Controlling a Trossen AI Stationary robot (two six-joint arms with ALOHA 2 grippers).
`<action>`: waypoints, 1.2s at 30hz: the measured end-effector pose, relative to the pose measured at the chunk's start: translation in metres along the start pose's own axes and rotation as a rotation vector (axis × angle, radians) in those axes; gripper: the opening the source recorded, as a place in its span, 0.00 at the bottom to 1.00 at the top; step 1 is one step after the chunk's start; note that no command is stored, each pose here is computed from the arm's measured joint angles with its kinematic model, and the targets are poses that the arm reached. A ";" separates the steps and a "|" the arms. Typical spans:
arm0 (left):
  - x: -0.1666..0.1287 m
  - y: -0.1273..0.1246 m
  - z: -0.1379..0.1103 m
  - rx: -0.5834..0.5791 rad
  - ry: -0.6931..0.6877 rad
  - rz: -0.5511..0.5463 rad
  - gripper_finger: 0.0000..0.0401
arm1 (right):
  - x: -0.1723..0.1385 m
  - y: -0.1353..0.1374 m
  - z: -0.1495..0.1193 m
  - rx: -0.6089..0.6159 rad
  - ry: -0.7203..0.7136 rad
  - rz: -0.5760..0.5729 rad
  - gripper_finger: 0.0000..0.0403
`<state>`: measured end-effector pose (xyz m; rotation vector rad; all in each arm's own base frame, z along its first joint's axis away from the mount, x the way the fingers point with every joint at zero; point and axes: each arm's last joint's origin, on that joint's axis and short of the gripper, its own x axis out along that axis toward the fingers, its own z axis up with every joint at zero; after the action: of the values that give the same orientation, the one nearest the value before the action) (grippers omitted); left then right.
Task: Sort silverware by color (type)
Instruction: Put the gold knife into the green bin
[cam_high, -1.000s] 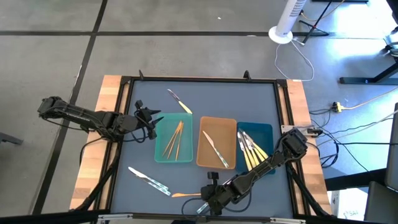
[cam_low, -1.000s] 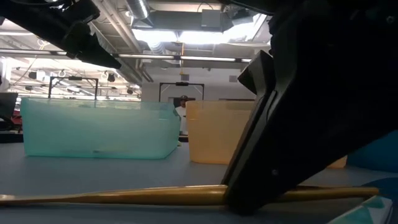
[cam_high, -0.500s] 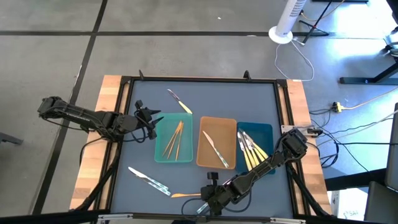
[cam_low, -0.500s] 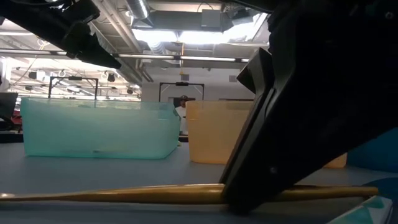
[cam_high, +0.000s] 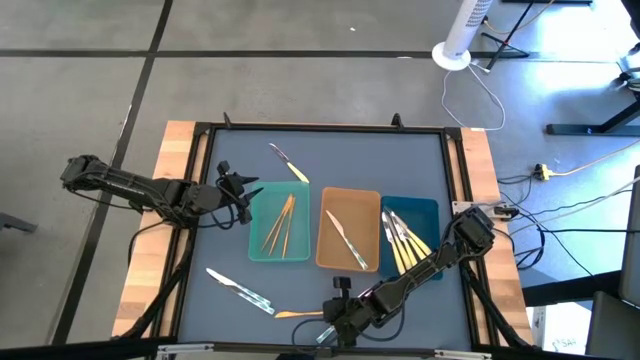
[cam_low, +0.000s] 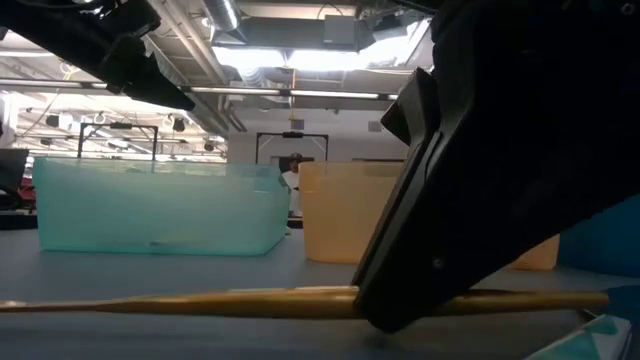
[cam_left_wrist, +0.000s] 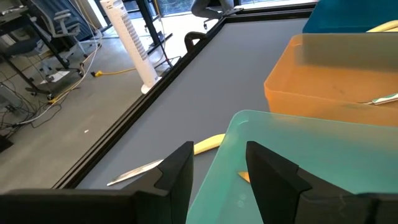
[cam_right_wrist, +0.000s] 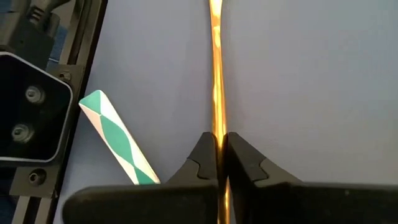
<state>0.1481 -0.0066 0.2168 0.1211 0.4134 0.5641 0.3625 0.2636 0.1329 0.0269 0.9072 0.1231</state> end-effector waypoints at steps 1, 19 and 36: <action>0.000 0.000 0.000 0.000 0.000 0.000 0.35 | -0.002 0.000 0.001 -0.001 0.002 -0.001 0.00; 0.000 0.000 0.000 0.001 -0.001 0.000 0.35 | -0.054 -0.011 0.029 -0.020 -0.064 -0.022 0.00; 0.000 0.000 0.000 0.001 -0.002 0.012 0.35 | -0.058 -0.062 0.060 0.205 -0.192 -0.202 0.00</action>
<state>0.1480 -0.0063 0.2171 0.1250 0.4117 0.5753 0.3802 0.1967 0.2108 0.1347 0.7227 -0.1585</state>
